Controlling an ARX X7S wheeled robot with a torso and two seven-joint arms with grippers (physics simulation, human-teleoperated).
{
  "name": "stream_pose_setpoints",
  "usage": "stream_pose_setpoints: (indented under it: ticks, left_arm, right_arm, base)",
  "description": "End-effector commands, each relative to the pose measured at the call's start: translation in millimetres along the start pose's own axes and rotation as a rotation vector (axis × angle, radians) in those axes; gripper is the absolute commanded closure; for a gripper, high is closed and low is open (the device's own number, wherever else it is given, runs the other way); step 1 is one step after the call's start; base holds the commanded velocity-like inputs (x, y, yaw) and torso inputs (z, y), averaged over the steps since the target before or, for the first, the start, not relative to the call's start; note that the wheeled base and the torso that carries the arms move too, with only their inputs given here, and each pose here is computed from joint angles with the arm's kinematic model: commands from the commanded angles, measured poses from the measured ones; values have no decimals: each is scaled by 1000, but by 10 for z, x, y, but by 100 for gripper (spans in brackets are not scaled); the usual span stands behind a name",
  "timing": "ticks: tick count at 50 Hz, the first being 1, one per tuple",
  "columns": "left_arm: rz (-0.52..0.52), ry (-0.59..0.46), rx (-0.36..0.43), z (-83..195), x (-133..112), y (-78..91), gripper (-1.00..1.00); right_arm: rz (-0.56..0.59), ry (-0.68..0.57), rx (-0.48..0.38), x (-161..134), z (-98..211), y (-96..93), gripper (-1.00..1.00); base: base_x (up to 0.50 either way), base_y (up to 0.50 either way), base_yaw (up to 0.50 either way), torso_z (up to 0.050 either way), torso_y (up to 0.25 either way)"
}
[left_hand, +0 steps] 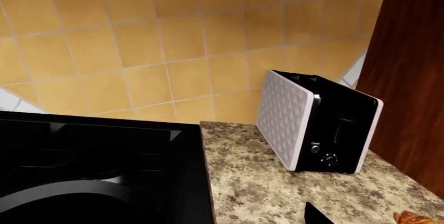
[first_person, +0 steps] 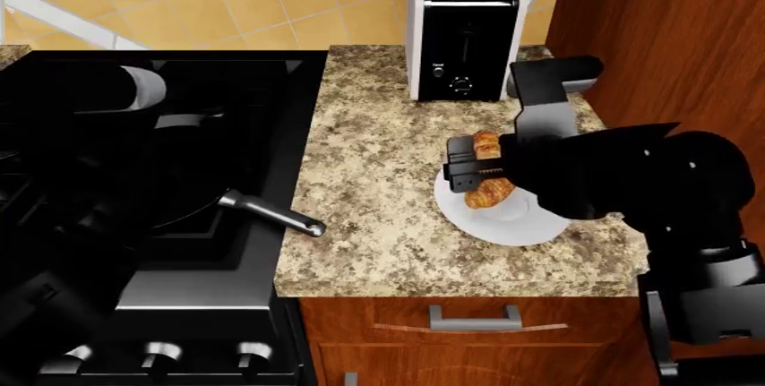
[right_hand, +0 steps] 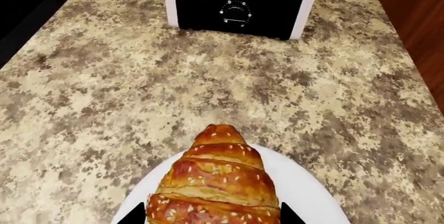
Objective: Pick the croissant and place it on the pan. Then turn on the stove to warm the croissant.
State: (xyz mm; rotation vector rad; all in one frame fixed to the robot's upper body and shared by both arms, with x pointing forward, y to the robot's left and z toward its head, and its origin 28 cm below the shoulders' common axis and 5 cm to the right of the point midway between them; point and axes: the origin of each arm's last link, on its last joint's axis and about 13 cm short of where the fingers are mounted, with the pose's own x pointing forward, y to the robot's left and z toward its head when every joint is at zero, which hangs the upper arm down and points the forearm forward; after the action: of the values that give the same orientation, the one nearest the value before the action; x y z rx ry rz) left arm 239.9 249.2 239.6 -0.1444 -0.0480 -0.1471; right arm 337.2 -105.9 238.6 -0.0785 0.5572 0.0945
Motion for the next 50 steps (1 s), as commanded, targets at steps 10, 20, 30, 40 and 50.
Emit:
stream_pose_setpoints:
  ticks: [10,20,30,40,50]
  left_arm:
    - [-3,-37,9,123,-111,-32,-100]
    - [1,-50,30,175,-133,-53,-100]
    - [9,-55,39,195,-132,-49,-100]
    - [29,-68,45,232,-129,-17,-100]
    - [34,-67,43,227,-133,-12,-100]
  right_arm:
    - [34,-133,-36,-328,138,30,100]
    - [96,-317,-34,-436,210,-19,100]
    - [126,-406,-34,-496,238,-24,100]
    - [130,-517,-75,-580,362,-25,100]
    - [140,-540,-82,-611,398,-20,100]
  base:
    - [0,0,0,0,0]
    - [0,0,0,0,0]
    - [0,0,0,0,0]
    - [0,0,0,0,0]
    - [0,484,0,0,0]
